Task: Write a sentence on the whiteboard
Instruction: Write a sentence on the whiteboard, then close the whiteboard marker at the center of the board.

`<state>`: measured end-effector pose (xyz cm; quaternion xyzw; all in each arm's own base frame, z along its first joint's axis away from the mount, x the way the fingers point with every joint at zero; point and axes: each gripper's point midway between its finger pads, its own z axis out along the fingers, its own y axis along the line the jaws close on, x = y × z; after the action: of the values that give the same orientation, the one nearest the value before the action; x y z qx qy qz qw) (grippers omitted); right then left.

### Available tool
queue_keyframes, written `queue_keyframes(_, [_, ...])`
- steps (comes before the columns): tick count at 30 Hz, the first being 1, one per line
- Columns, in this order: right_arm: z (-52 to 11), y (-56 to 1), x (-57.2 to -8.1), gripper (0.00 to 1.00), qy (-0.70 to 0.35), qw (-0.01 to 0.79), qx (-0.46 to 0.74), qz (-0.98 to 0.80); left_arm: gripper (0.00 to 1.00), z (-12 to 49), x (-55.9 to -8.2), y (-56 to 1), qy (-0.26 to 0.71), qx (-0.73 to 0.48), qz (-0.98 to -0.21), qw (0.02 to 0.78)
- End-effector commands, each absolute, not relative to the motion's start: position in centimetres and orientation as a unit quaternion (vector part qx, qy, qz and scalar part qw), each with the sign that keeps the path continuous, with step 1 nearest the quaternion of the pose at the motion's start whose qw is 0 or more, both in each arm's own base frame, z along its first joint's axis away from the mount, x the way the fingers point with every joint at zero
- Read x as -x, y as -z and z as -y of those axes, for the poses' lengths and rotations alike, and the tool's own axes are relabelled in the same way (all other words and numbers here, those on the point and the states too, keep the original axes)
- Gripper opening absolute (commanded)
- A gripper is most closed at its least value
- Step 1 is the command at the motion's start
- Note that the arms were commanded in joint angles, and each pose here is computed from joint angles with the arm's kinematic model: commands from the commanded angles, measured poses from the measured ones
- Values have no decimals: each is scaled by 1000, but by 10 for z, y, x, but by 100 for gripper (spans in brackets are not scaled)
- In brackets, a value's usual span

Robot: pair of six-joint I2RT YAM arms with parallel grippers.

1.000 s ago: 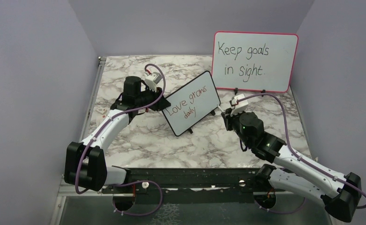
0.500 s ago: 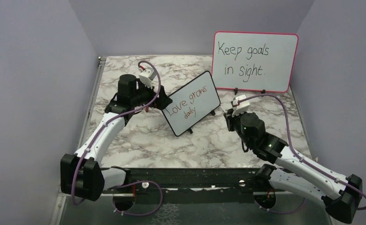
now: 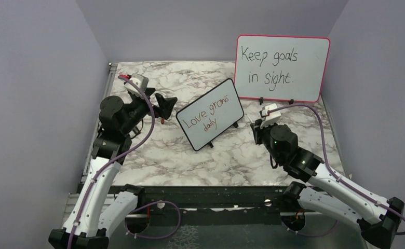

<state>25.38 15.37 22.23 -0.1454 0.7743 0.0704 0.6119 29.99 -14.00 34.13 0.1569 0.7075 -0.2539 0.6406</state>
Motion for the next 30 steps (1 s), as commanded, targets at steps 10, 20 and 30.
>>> queue_keyframes(10, [-139, -258, -251, 0, -61, 637, 131, -757, 99, 106, -349, -310, 185, -42, -761, 621])
queue_keyframes(20, [-136, -260, -247, 1, -70, 643, 127, -752, 97, 69, -395, -220, 135, 40, -857, 496])
queue_keyframes(30, [-136, -258, -246, 0, -73, 645, 125, -751, 86, 56, -399, -131, 82, 51, -926, 365])
